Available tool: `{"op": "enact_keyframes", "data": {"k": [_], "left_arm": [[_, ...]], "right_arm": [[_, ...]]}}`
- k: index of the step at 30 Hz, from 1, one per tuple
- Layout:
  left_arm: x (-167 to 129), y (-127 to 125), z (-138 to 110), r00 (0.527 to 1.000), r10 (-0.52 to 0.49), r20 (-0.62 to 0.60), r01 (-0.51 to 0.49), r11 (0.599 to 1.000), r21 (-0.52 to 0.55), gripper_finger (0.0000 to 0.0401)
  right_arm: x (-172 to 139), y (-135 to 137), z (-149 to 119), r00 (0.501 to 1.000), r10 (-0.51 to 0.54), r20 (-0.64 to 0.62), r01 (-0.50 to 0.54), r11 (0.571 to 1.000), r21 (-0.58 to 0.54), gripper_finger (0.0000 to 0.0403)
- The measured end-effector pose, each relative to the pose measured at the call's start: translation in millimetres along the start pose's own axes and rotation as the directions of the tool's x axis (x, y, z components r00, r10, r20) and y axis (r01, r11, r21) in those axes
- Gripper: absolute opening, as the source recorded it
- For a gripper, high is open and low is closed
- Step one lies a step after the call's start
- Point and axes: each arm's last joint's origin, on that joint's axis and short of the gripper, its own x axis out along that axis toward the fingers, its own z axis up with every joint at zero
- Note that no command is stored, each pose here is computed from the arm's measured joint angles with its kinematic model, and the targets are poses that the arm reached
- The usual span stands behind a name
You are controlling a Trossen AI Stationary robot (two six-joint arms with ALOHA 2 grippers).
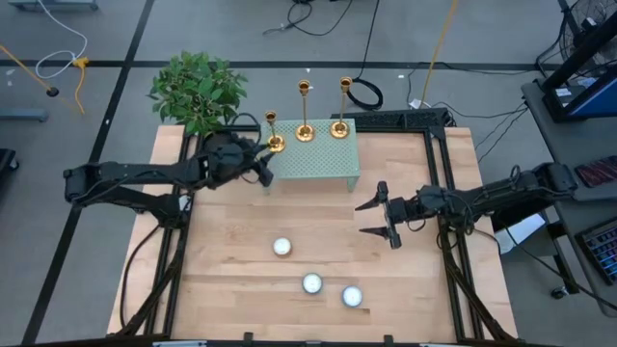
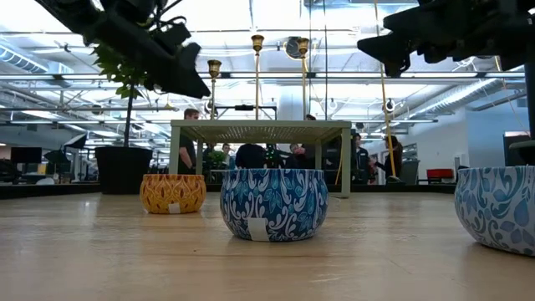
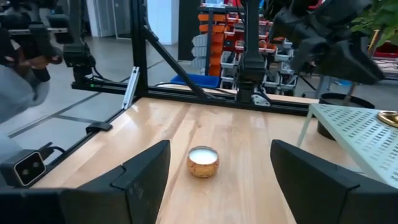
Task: Pick & Place candle stick holders
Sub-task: Put the orange scented candle on the shelf
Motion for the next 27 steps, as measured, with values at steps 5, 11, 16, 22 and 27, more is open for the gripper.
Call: {"op": "enact_keyframes", "data": {"k": [5, 11, 16, 22, 27], "left_arm": [[-17, -23, -7, 0.970, -0.231, -0.074, 0.233, 0.972, 0.013, 0.0147], [-35, -64, -19, 0.889, -0.439, -0.131, 0.448, 0.892, 0.051, 0.0147], [-49, -91, -26, 0.867, -0.487, -0.104, 0.494, 0.867, 0.065, 0.0147], [-63, -119, -42, 0.787, -0.595, -0.165, 0.615, 0.779, 0.125, 0.0147], [-66, -138, -63, 0.730, -0.630, -0.263, 0.675, 0.726, 0.133, 0.0147]], "right_arm": [[0, 2, 0, 1.000, 0.008, 0.000, -0.008, 1.000, -0.002, 0.0269], [0, 2, 0, 1.000, 0.005, 0.001, -0.005, 1.000, -0.002, 0.0267], [0, 2, 1, 1.000, 0.005, 0.007, -0.005, 1.000, -0.015, 0.0267], [0, 1, 1, 1.000, 0.002, 0.012, -0.002, 0.999, -0.039, 0.0267], [0, 1, 1, 1.000, 0.001, 0.011, -0.001, 0.999, -0.041, 0.0267]]}}
